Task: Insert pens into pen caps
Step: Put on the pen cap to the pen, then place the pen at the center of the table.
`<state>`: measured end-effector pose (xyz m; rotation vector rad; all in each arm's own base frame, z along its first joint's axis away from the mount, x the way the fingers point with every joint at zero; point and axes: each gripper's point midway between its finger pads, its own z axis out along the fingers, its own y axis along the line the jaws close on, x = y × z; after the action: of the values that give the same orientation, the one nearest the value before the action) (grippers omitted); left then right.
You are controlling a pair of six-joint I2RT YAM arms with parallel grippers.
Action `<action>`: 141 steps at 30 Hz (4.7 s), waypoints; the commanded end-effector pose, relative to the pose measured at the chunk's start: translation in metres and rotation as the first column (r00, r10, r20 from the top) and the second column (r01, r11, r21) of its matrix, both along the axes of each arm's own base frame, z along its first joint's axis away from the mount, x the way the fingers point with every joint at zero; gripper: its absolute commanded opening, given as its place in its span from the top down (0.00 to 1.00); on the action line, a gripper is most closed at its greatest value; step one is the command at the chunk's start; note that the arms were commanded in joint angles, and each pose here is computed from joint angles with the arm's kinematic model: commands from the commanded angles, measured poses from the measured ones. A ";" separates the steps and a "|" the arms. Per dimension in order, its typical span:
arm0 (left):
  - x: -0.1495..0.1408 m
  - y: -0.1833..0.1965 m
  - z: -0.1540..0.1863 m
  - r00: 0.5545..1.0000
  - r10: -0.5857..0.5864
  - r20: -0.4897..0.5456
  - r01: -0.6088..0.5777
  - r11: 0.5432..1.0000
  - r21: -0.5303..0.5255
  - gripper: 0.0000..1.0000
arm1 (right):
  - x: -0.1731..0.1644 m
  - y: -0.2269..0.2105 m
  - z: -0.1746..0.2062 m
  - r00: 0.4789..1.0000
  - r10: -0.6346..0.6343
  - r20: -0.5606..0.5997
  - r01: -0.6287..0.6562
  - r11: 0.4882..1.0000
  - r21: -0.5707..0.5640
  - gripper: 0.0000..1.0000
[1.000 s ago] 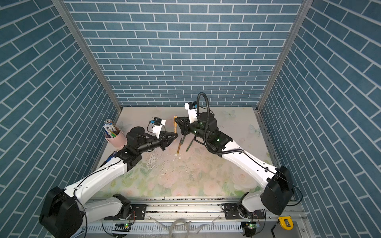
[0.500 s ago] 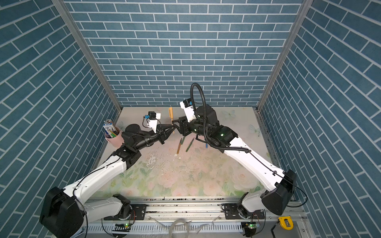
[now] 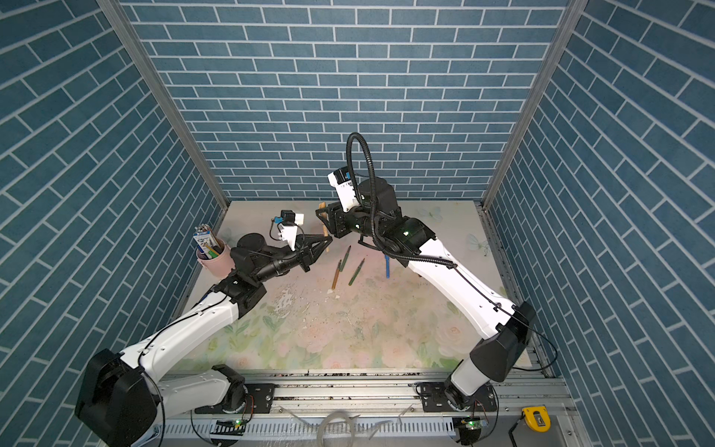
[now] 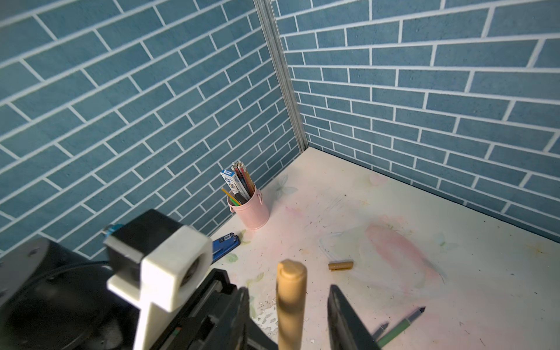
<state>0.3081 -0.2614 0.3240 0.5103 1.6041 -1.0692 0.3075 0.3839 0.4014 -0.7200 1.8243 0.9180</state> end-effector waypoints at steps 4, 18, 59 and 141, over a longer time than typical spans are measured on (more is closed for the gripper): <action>0.000 -0.004 0.011 0.999 -0.010 0.037 0.010 1.000 -0.003 1.00 | 0.002 0.005 0.008 1.000 0.027 0.011 -0.027 1.000 0.010 0.68; 0.002 -0.005 0.007 0.999 -0.006 0.033 0.006 1.000 0.009 1.00 | 0.006 -0.001 0.012 1.000 0.020 0.005 -0.021 0.999 0.024 0.79; 0.041 0.037 0.199 0.879 0.313 0.360 -0.197 0.926 -0.323 1.00 | -0.042 -0.010 -0.159 0.928 0.087 -0.362 -0.086 0.996 0.020 0.95; 0.019 0.026 0.020 0.971 0.238 0.033 -0.236 0.971 -0.047 0.00 | 0.076 -0.133 -0.113 0.864 -0.357 -0.355 0.345 0.933 -0.098 0.97</action>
<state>0.3158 -0.2486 0.3509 0.3872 1.5311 -0.9765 0.3784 0.2705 0.3536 -0.2970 1.9894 0.8766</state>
